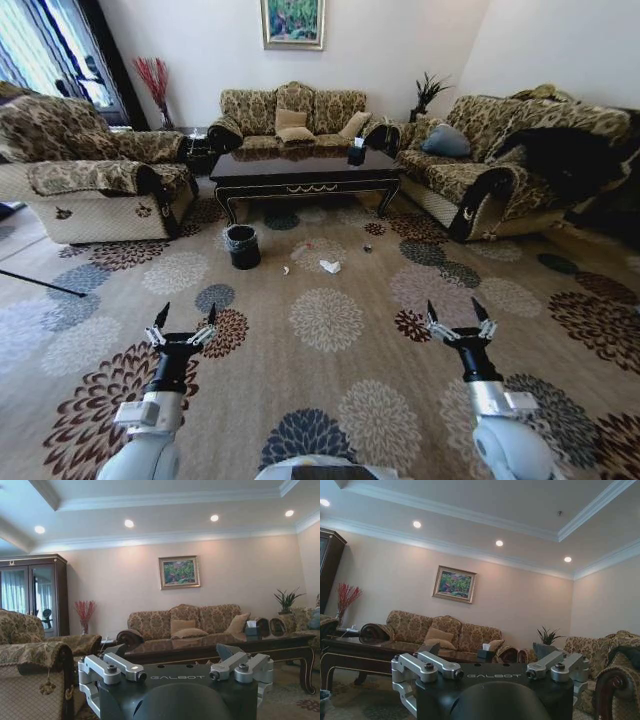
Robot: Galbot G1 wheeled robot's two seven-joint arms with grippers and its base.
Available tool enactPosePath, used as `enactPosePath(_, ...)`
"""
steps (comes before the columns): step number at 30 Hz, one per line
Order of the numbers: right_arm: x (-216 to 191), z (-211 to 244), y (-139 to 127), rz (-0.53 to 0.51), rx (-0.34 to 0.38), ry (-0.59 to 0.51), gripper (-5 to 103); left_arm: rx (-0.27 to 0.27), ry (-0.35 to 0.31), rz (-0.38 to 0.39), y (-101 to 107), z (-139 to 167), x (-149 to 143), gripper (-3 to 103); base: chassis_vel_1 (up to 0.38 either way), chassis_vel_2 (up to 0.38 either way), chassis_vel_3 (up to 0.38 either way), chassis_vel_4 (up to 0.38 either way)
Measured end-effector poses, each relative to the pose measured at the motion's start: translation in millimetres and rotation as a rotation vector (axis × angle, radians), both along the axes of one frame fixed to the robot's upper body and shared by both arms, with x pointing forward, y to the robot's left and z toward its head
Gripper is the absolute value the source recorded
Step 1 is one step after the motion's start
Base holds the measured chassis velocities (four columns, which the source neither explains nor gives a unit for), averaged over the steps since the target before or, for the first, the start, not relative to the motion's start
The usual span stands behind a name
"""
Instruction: Move to the front of the table and pick up the trash from the floor, then place it into the trash bin.
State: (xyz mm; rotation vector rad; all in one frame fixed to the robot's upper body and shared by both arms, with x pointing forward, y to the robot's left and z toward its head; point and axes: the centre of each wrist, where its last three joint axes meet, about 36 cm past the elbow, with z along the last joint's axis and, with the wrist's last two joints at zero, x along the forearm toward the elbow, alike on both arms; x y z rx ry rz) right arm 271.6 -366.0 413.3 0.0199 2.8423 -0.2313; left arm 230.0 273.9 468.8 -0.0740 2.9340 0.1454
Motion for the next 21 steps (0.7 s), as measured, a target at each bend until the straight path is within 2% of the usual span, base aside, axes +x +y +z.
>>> enactPosePath(21, -9.9, -9.8, 10.4, -0.006, 0.019, 0.022, 100, 0.013, 0.014, 0.012, 0.4, -6.7, -0.5, 100, 0.000, 0.000, 0.000, 0.000)
